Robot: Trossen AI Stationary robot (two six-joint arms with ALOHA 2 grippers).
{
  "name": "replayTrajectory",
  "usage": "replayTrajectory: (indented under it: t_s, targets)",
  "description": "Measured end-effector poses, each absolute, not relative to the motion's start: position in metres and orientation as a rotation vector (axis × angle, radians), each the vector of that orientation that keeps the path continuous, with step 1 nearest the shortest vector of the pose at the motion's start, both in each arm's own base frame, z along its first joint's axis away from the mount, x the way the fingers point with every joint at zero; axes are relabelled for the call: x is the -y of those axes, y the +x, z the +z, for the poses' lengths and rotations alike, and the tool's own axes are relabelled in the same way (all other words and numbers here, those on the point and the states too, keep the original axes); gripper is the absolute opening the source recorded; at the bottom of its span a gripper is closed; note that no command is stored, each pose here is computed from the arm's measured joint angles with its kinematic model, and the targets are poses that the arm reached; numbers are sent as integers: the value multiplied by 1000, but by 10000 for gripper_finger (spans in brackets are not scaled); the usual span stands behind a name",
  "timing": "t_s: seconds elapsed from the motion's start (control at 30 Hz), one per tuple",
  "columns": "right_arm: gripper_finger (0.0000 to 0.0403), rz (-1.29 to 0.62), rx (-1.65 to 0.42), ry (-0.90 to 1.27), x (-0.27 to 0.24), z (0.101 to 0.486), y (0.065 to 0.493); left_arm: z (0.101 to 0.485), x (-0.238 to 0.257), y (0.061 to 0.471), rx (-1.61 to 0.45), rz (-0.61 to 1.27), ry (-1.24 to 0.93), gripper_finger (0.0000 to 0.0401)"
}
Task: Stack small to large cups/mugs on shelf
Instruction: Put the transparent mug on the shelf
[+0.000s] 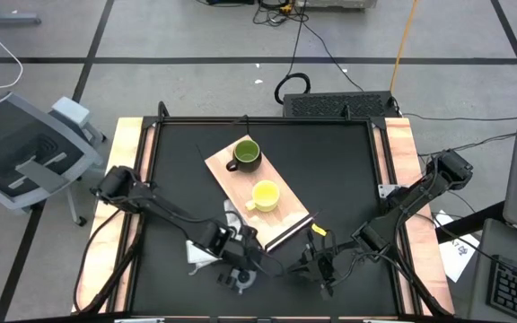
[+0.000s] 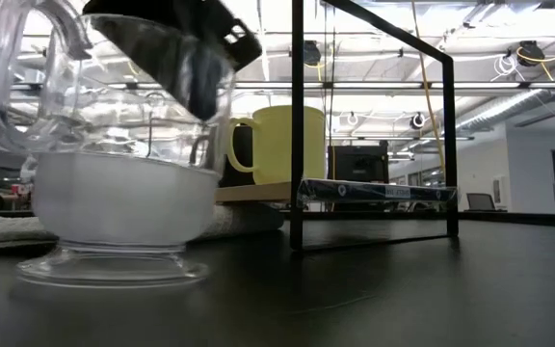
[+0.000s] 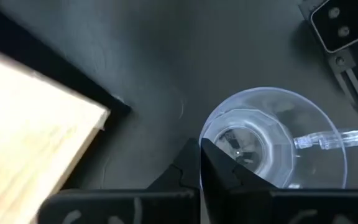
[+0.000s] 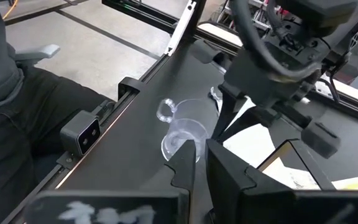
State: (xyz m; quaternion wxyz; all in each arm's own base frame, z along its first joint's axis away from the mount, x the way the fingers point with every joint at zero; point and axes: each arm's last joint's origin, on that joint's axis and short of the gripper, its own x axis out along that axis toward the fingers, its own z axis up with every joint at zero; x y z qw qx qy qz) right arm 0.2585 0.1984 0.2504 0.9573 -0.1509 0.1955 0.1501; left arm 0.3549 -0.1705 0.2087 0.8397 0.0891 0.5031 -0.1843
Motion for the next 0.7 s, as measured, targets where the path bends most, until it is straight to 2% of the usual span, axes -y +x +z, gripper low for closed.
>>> replayTrajectory:
  t_s: [0.7]
  targets:
    - [29,317,-405,-292,-202,250,255,210,176,358,-1048,-328,209,0]
